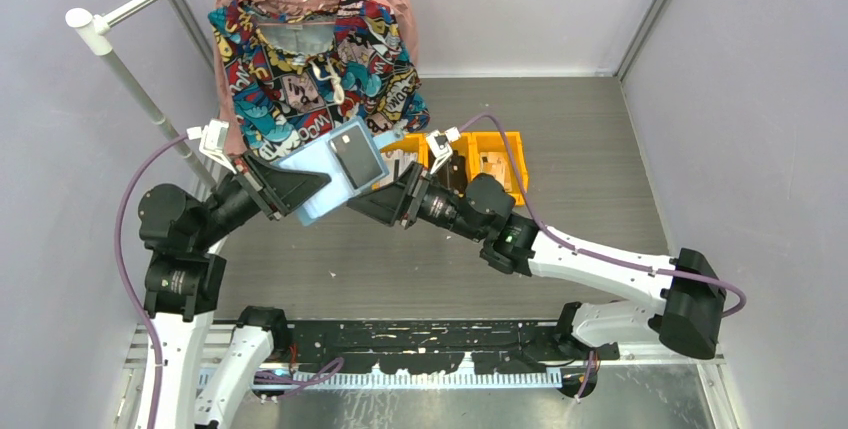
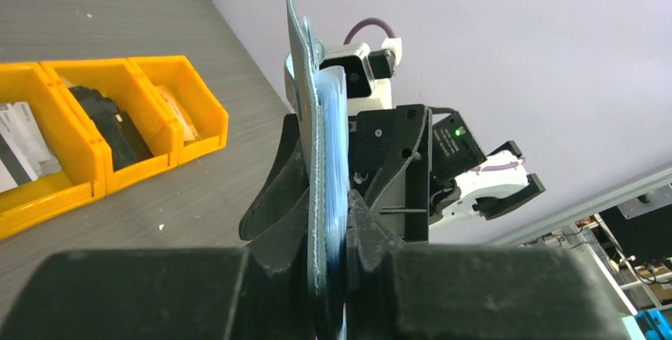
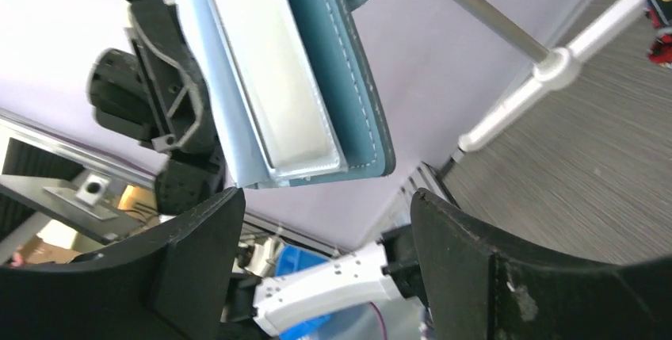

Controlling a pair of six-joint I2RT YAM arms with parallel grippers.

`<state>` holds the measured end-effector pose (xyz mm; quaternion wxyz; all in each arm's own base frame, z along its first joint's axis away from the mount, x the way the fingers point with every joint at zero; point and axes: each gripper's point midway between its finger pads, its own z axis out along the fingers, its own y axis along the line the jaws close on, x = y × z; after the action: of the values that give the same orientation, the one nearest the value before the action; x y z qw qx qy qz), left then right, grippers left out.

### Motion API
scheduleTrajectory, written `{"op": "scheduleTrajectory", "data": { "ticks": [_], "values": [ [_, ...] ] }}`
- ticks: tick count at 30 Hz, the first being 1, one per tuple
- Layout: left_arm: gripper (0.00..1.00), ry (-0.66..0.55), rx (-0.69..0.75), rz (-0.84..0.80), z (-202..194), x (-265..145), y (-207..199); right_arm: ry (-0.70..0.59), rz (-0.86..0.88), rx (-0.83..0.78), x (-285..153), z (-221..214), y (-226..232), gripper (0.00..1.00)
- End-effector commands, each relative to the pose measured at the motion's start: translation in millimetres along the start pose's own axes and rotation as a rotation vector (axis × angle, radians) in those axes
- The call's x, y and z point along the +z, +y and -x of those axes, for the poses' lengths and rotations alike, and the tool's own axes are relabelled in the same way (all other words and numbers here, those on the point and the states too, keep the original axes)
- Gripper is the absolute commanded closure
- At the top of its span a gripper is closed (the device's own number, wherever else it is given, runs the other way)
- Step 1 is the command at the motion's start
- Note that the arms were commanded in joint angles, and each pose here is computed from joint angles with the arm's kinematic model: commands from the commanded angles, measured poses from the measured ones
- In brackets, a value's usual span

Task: Take the credit cards out of the card holder
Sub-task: Remove the credit card from the card holder.

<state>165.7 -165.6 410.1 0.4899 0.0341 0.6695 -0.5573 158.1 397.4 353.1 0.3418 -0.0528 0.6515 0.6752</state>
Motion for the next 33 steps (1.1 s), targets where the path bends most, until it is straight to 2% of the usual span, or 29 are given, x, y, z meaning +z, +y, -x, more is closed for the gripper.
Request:
{"op": "scheduleTrajectory", "data": {
  "ticks": [1, 4, 7, 11, 14, 15, 16, 18, 19, 21, 27, 33],
  "values": [
    [1.00, -0.021, 0.042, -0.073, 6.8, -3.4, -21.0, -0.209, 0.223, 0.066, -0.4, 47.7, 59.0, 0.21],
    [1.00, -0.019, 0.043, -0.073, 5.2, -4.9, -21.9, -0.226, 0.290, 0.078, -1.7, 53.6, 75.1, 0.29],
    [1.00, -0.012, 0.040, -0.074, 3.7, -5.5, -22.2, -0.202, 0.325, 0.075, 1.4, 54.7, 88.4, 0.45],
    [1.00, -0.014, 0.045, -0.069, 4.3, -5.9, -22.3, -0.194, 0.336, 0.077, 1.2, 54.9, 93.2, 0.53],
    [1.00, -0.002, 0.052, -0.071, 2.3, -6.2, -22.2, -0.206, 0.323, 0.062, -2.8, 58.4, 94.6, 0.72],
    [0.96, 0.009, 0.058, -0.070, 0.1, -6.7, -21.3, -0.205, 0.311, 0.053, -4.4, 58.7, 94.6, 0.79],
    [0.89, 0.022, 0.063, -0.062, -2.7, -7.0, -18.8, -0.200, 0.291, 0.037, -6.0, 59.4, 94.0, 0.86],
    [0.71, 0.051, 0.091, -0.032, -8.7, -8.8, -11.7, -0.156, 0.231, -0.021, -8.1, 55.9, 92.5, 0.94],
    [0.66, 0.061, 0.118, -0.019, -10.7, -10.1, -8.9, -0.116, 0.199, -0.057, -9.3, 51.7, 92.1, 0.98],
    [0.60, 0.082, 0.164, 0.017, -14.8, -13.5, -2.0, 0.000, 0.140, -0.135, -11.3, 37.8, 89.0, 0.99],
    [0.58, 0.094, 0.280, 0.014, -11.7, -19.9, -11.1, 0.321, 0.035, -0.244, -28.8, -8.5, 66.6, 0.99],
    [0.58, 0.173, 0.291, -0.108, -23.0, -24.4, -34.0, 0.521, 0.007, -0.295, -37.9, -30.8, 58.4, 0.99]
  ]
}}
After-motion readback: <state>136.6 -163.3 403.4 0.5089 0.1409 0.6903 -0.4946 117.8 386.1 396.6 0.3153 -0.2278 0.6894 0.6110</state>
